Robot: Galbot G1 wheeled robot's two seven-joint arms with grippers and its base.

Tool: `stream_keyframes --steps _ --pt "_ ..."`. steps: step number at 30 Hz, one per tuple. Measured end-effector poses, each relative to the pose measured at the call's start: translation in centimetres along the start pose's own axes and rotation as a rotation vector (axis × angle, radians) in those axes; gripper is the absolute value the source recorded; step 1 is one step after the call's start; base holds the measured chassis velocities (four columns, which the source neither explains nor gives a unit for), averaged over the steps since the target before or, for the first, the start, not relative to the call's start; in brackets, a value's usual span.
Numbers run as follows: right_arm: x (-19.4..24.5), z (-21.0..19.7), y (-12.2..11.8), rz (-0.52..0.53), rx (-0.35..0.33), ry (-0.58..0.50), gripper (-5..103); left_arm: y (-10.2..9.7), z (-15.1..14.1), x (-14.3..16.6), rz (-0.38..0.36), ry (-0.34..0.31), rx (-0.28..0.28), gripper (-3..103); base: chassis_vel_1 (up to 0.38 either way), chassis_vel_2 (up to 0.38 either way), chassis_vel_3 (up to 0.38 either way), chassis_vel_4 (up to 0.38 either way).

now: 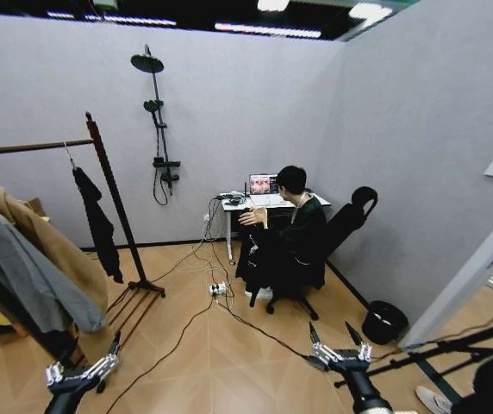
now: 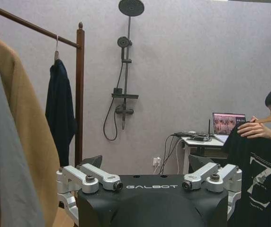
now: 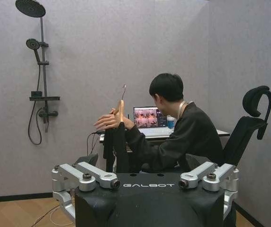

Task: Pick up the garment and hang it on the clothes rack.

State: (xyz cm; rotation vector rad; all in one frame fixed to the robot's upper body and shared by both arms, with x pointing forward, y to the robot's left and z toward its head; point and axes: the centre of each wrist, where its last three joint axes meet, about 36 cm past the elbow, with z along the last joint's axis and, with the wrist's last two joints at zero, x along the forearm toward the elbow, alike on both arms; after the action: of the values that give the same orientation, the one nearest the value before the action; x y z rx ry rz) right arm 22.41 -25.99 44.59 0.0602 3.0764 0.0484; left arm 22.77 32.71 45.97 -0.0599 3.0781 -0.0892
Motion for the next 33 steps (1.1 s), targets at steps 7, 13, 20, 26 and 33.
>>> stream_keyframes --steps 7,13,20,26,33 --pt "0.00 0.00 0.00 0.000 0.000 0.000 100 0.00 0.00 0.00 0.000 0.000 0.000 100 -0.207 0.210 0.212 -0.224" --pt "0.00 0.00 0.00 0.000 0.000 0.000 100 0.00 0.00 0.00 0.000 0.000 0.000 100 -0.154 0.162 0.157 -0.170" --pt "0.00 0.00 0.00 0.000 0.000 0.000 100 0.00 0.00 0.00 0.000 0.000 0.000 100 -0.148 0.141 0.136 -0.149" --pt "0.00 0.00 0.00 0.000 0.000 0.000 100 0.00 0.00 0.00 0.000 0.000 0.000 100 -0.151 0.155 0.165 -0.159" --pt "-0.10 -0.04 0.01 0.000 0.002 -0.004 100 0.00 0.00 0.00 0.000 0.000 0.000 100 -0.092 0.076 0.070 -0.094"
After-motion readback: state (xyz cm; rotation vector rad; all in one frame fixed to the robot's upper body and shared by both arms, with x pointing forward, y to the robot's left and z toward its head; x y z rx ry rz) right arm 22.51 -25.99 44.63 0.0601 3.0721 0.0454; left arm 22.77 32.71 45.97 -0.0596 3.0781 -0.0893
